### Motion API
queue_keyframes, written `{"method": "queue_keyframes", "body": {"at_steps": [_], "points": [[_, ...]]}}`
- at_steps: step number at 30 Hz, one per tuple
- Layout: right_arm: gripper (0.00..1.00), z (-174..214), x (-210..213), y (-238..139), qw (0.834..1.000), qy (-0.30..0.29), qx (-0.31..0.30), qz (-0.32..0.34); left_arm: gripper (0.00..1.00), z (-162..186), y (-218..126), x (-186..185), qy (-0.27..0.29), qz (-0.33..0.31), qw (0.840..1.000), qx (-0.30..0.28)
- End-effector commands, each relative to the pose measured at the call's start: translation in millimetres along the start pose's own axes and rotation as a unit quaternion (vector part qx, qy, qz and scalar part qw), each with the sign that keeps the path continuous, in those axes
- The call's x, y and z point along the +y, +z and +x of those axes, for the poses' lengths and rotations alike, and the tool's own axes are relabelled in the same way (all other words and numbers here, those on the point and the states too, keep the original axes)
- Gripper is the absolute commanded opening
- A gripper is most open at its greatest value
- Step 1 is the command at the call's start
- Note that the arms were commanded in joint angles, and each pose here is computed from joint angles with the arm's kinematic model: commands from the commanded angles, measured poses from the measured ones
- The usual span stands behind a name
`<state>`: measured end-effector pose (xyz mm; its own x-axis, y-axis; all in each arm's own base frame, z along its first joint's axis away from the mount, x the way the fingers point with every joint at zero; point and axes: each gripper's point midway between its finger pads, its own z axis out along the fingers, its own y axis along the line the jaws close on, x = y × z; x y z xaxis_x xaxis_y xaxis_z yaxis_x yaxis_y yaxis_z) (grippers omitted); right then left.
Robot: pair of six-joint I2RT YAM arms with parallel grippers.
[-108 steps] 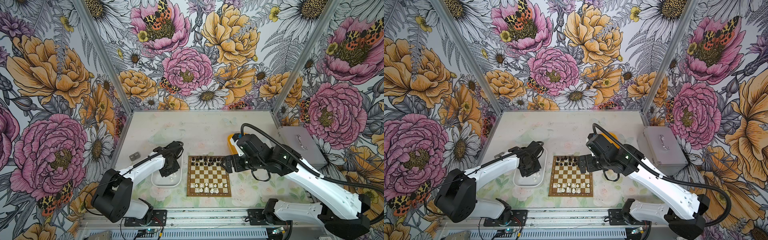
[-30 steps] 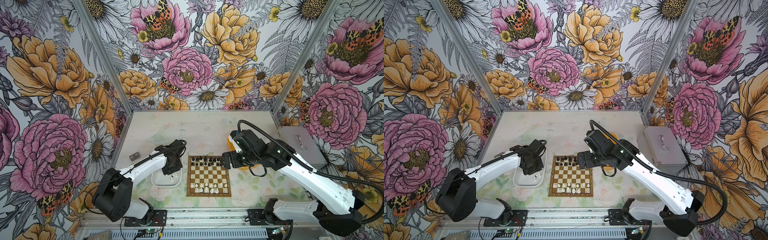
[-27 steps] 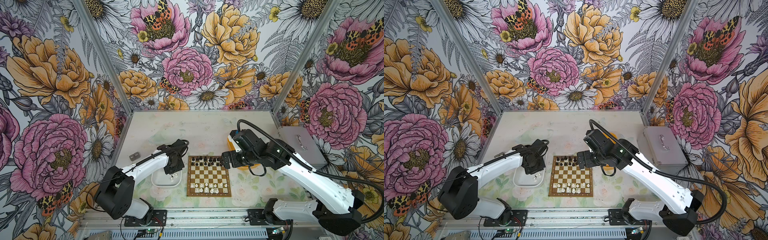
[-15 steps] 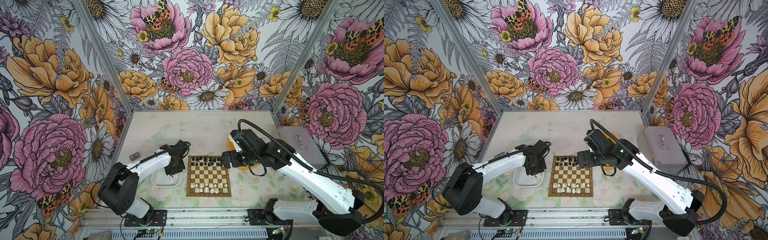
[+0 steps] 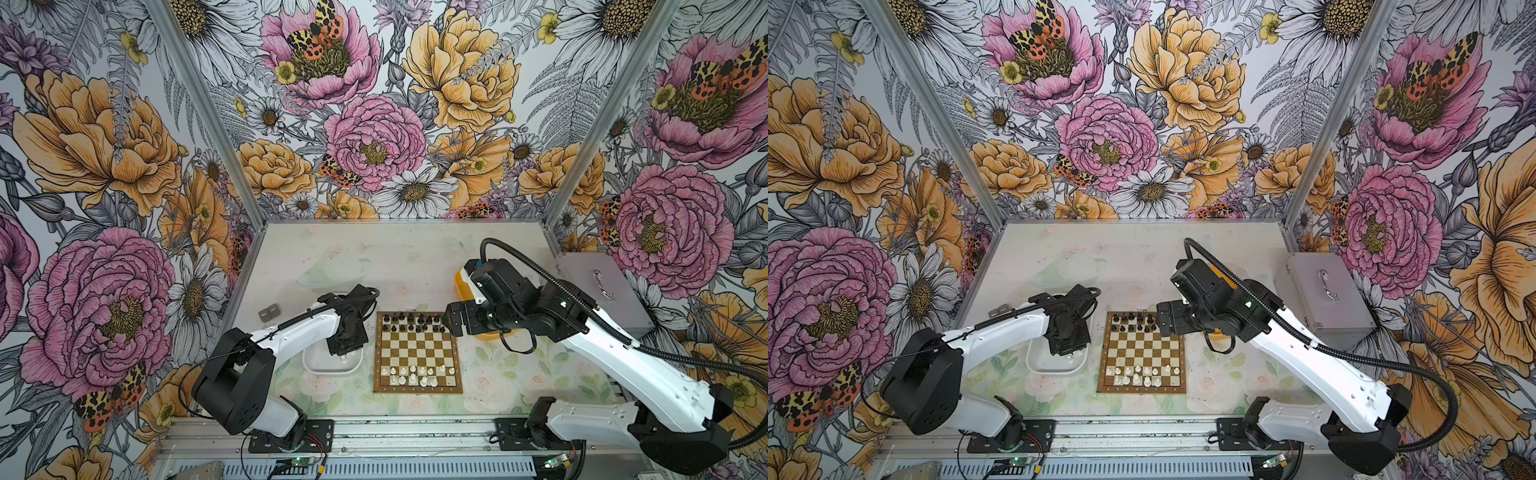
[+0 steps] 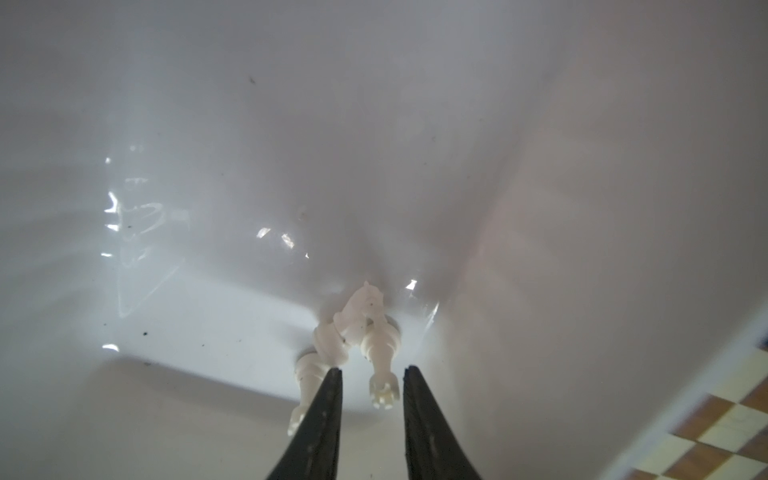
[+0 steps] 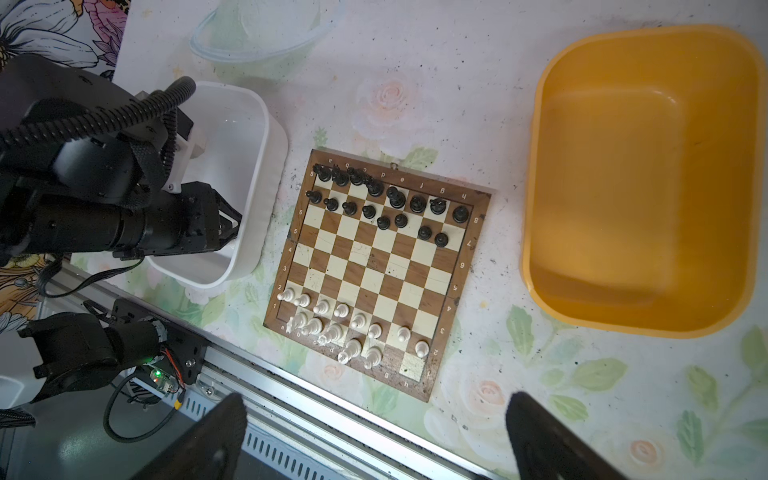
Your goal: Set up the chess pieces on the board
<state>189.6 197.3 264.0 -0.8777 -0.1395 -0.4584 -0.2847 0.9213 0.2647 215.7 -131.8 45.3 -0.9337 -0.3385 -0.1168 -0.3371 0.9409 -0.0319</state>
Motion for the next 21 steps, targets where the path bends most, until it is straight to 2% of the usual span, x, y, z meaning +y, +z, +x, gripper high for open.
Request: {"method": "queue_keyframes", "body": {"at_steps": [1, 14, 21], "points": [[1.0, -2.4, -4.2, -11.0, 1.0, 0.007, -0.019, 0.004, 0.28, -0.1, -2.3, -5.0, 0.002, 0.016, 1.0, -0.005], [1.0, 2.6, -9.4, -16.8, 1.0, 0.014, -0.023, 0.01, 0.26, -8.3, 3.6, -17.9, 0.013, 0.017, 1.0, -0.005], [1.0, 2.6, -11.2, -18.0, 1.0, 0.013, -0.023, 0.015, 0.22, -9.6, 5.4, -19.4, 0.015, 0.015, 1.0, -0.005]]}}
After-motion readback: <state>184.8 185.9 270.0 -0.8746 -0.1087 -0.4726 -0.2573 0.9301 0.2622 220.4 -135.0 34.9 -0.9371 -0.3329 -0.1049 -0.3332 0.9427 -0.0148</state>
